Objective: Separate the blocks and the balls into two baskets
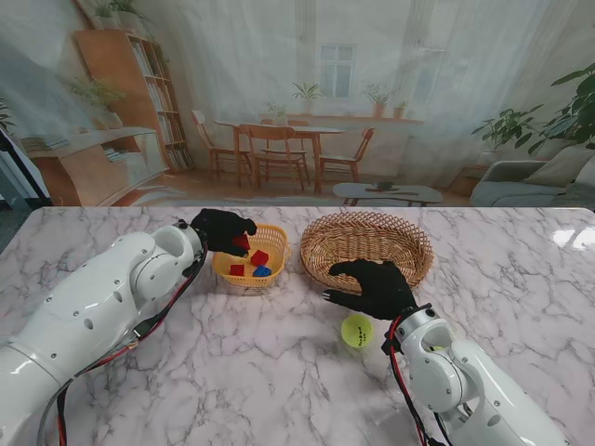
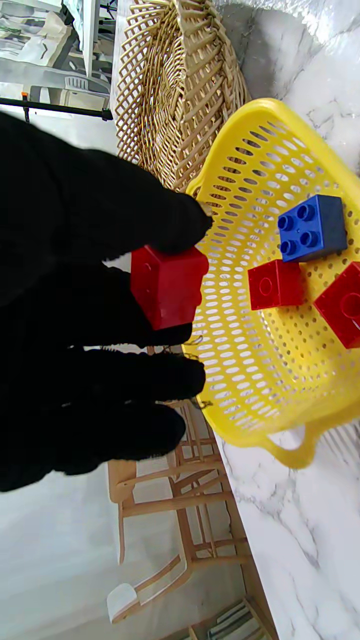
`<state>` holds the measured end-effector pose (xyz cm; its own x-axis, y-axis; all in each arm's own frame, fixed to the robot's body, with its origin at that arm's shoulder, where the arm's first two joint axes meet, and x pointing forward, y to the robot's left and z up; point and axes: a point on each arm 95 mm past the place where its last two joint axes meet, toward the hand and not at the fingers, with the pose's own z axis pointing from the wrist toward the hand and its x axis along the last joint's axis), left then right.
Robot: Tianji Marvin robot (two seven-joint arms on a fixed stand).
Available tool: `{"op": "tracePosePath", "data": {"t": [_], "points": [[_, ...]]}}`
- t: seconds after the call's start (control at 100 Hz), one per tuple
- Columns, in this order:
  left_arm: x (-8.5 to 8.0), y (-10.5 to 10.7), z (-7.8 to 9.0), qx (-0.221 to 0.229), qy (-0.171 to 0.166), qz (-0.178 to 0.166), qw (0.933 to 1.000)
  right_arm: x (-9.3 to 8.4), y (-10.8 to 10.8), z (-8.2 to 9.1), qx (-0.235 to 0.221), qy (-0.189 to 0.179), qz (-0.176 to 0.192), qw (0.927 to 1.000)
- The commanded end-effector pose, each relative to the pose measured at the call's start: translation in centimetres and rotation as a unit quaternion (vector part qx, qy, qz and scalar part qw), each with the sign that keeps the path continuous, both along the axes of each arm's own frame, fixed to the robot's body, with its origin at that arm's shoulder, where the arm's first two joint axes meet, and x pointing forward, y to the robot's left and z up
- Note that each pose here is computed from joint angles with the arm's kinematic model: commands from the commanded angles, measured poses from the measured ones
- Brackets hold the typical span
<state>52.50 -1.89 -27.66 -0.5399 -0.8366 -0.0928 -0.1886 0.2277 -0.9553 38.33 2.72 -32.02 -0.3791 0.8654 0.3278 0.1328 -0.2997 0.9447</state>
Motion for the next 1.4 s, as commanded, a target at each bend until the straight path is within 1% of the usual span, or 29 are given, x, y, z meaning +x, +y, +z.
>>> {"op": "tracePosePath", "data": {"t": [0.0, 0.11, 0.25, 0.38, 0.47, 0.62, 0.82, 0.88, 1.01, 1.09, 1.16, 1.32, 1.36, 1.39], "points": [[0.2, -0.5, 0.0, -0.001, 0.006, 0.001, 1.0000, -0.2, 0.0, -0.2, 0.001, 0.002, 0.000, 1.0000], [0.4, -0.5, -0.2, 0.003, 0.008, 0.002, 1.0000, -0.2, 0.0, -0.2, 0.001, 0.002, 0.000, 1.0000], [0.5, -0.1, -0.5, 0.017, 0.015, 0.004, 0.9997, -0.1, 0.0, -0.2, 0.001, 0.002, 0.000, 1.0000], [0.7, 0.3, -0.7, 0.020, 0.009, 0.004, 0.9997, -0.1, 0.0, -0.3, 0.001, 0.002, 0.000, 1.0000], [0.6, 0.4, -0.5, 0.018, 0.001, 0.000, 0.9998, -0.1, 0.0, -0.3, 0.000, 0.002, 0.001, 1.0000], [-0.2, 0.7, 0.7, 0.008, -0.030, -0.015, 0.9994, -0.1, -0.1, -0.3, 0.000, 0.001, 0.000, 1.0000], [-2.4, 0.8, 2.8, -0.008, -0.069, -0.032, 0.9970, -0.2, -0.3, -0.2, 0.001, -0.001, -0.002, 1.0000], [-3.0, 0.8, 3.2, -0.022, -0.074, -0.031, 0.9965, -0.2, -0.3, -0.2, 0.001, -0.003, -0.003, 1.0000], [-4.5, 0.6, 3.6, -0.070, -0.079, -0.030, 0.9940, -0.3, -0.5, -0.1, 0.002, -0.006, -0.004, 1.0000], [-5.4, 0.6, 3.4, -0.097, -0.082, -0.032, 0.9914, -0.3, -0.5, -0.1, 0.003, -0.007, -0.005, 1.0000], [-6.2, 0.7, 3.0, -0.126, -0.075, -0.030, 0.9887, -0.4, -0.6, -0.1, 0.003, -0.007, -0.005, 1.0000], [-8.1, 0.7, 1.9, -0.190, -0.060, -0.020, 0.9798, -0.4, -0.8, -0.1, 0.005, -0.009, -0.009, 0.9999], [-8.7, 0.7, 1.5, -0.212, -0.052, -0.015, 0.9757, -0.4, -0.8, 0.0, 0.005, -0.009, -0.009, 0.9999], [-9.1, 0.6, 1.1, -0.233, -0.044, -0.011, 0.9715, -0.4, -0.8, 0.0, 0.005, -0.009, -0.009, 0.9999]]}}
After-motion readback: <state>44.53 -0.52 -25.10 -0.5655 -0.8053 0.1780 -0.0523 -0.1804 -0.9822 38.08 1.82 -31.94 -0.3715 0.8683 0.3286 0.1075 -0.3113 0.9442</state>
